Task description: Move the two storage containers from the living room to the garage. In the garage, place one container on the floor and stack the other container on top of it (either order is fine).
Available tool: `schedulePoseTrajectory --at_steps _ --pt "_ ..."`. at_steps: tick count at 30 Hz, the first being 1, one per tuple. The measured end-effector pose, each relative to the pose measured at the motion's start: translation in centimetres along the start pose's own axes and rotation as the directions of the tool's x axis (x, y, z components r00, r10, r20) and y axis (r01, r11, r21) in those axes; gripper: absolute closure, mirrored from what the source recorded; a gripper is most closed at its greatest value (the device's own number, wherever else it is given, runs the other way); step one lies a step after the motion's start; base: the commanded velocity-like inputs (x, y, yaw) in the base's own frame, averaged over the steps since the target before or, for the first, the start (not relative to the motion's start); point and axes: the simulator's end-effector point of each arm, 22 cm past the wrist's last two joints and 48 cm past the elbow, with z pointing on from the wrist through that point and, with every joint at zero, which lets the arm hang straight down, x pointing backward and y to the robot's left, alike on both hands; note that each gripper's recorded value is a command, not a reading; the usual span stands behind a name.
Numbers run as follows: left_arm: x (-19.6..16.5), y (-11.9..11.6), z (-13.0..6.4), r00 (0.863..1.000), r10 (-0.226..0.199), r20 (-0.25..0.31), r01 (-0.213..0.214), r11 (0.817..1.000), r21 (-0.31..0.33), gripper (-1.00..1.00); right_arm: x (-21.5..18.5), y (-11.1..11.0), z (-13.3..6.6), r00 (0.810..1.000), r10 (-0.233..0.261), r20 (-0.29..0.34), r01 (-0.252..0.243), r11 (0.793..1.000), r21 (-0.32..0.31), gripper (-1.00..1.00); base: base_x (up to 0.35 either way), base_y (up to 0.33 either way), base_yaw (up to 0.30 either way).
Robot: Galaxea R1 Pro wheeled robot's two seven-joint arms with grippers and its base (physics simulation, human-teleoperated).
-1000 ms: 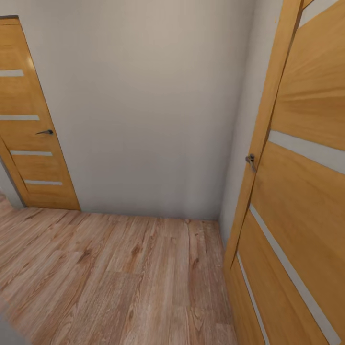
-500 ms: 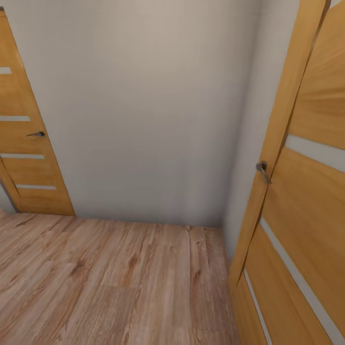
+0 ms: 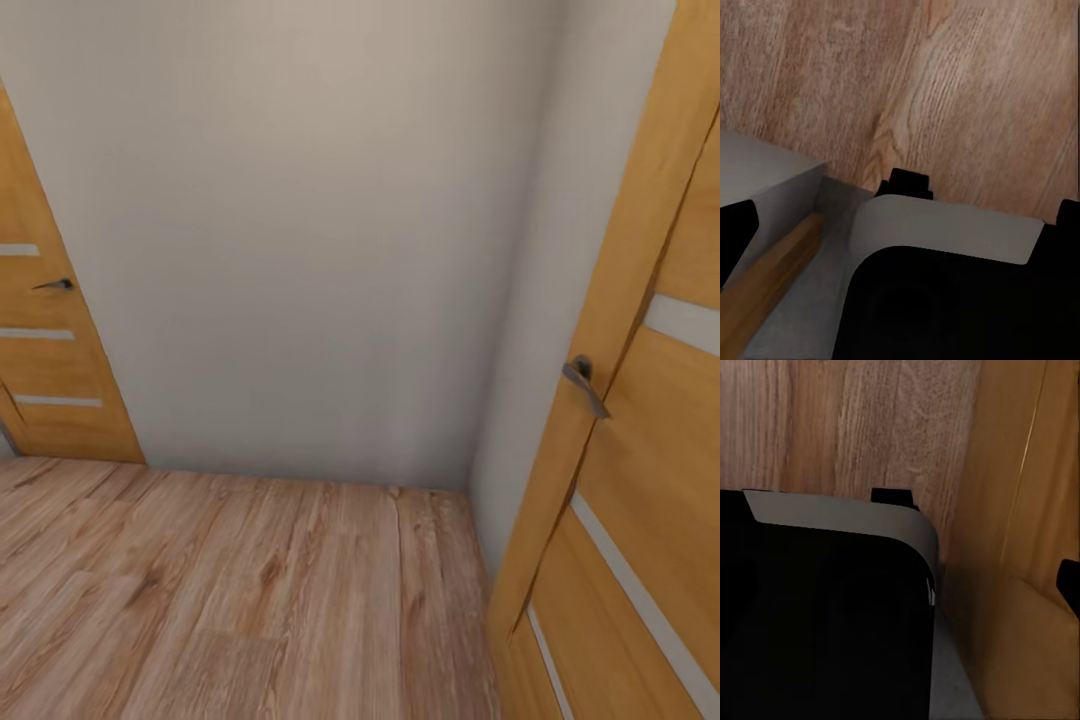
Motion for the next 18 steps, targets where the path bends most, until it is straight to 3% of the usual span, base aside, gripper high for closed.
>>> schedulePoseTrajectory --at_steps 18 --pt "0.03 0.0 0.0 1.0 0.0 -0.002 0.0 1.0 0.0 -1.0 0.0 -0.06 0.0 1.0 -0.001 0.0 0.001 1.0 0.003 -1.0 0.322 0.0 0.0"
